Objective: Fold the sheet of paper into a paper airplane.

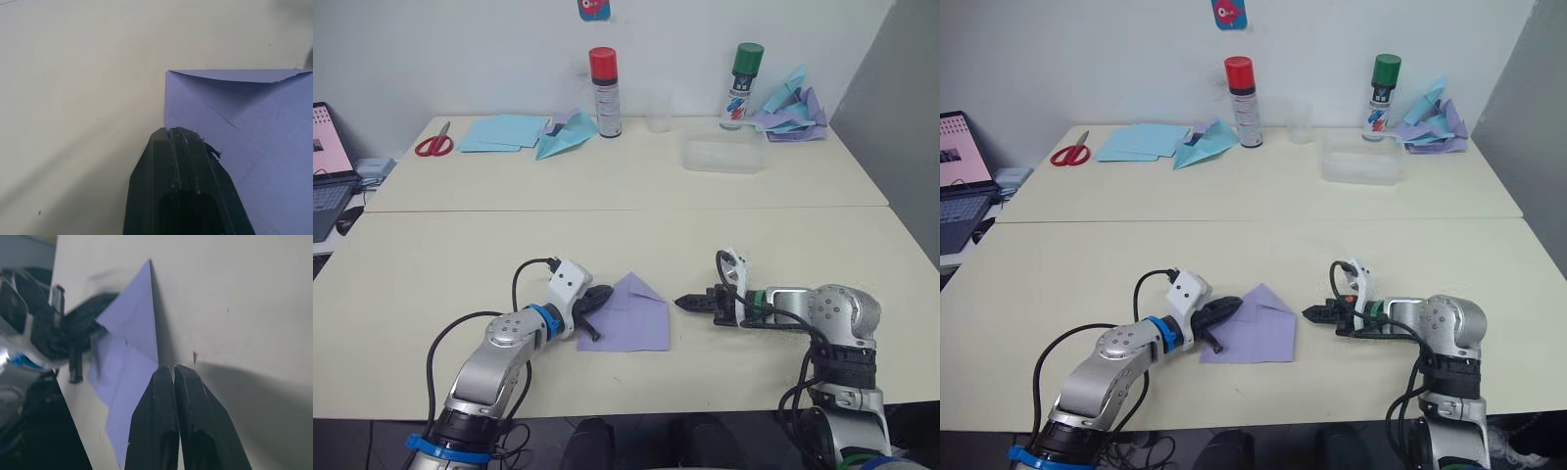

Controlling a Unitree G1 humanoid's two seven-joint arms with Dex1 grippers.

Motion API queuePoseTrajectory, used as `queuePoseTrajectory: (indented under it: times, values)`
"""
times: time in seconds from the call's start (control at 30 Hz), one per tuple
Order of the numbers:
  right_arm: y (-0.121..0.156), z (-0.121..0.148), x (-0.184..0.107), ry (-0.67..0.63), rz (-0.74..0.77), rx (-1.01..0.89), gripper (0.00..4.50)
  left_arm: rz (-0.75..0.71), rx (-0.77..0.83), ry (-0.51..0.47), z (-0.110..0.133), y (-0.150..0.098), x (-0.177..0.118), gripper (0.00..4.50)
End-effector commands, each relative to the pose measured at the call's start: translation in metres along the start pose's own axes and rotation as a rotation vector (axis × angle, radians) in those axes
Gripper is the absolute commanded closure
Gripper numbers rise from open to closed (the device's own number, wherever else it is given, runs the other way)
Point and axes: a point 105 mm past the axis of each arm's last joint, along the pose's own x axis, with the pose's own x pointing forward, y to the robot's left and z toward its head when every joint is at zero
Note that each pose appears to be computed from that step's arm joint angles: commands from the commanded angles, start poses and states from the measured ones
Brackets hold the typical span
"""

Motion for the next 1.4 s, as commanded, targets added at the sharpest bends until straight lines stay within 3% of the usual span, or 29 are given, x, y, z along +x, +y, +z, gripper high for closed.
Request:
queuePoseTrajectory:
  times: [0.03, 0.37, 0.57, 0.67, 0.8, 1.0, 1.4]
  values:
    - [0.000, -0.006, 0.009, 0.005, 0.023, 0.080, 4.48, -0.030, -0.043, 0.096, -0.027, -0.011, 0.003, 4.50]
    - [0.000, -0.023, 0.012, 0.098, -0.065, -0.038, 4.48, -0.027, -0.037, 0.100, -0.028, -0.010, 0.004, 4.50]
    - [0.017, -0.008, 0.013, 0.023, 0.034, -0.013, 4.48, -0.026, -0.036, 0.100, -0.028, -0.010, 0.004, 4.50]
    - [0.018, -0.003, 0.009, 0.003, 0.103, 0.062, 3.87, -0.024, -0.035, 0.100, -0.028, -0.009, 0.003, 4.50]
    - [0.016, -0.003, 0.017, 0.011, 0.096, 0.126, 2.53, -0.024, -0.035, 0.099, -0.028, -0.009, 0.004, 4.50]
    - [0.016, -0.004, 0.024, 0.024, 0.082, 0.173, 2.53, -0.024, -0.030, 0.098, -0.027, -0.009, 0.005, 4.50]
    - [0.002, 0.002, -0.004, 0.066, 0.006, 0.112, 2.53, -0.020, -0.031, 0.103, -0.029, -0.008, 0.002, 4.50]
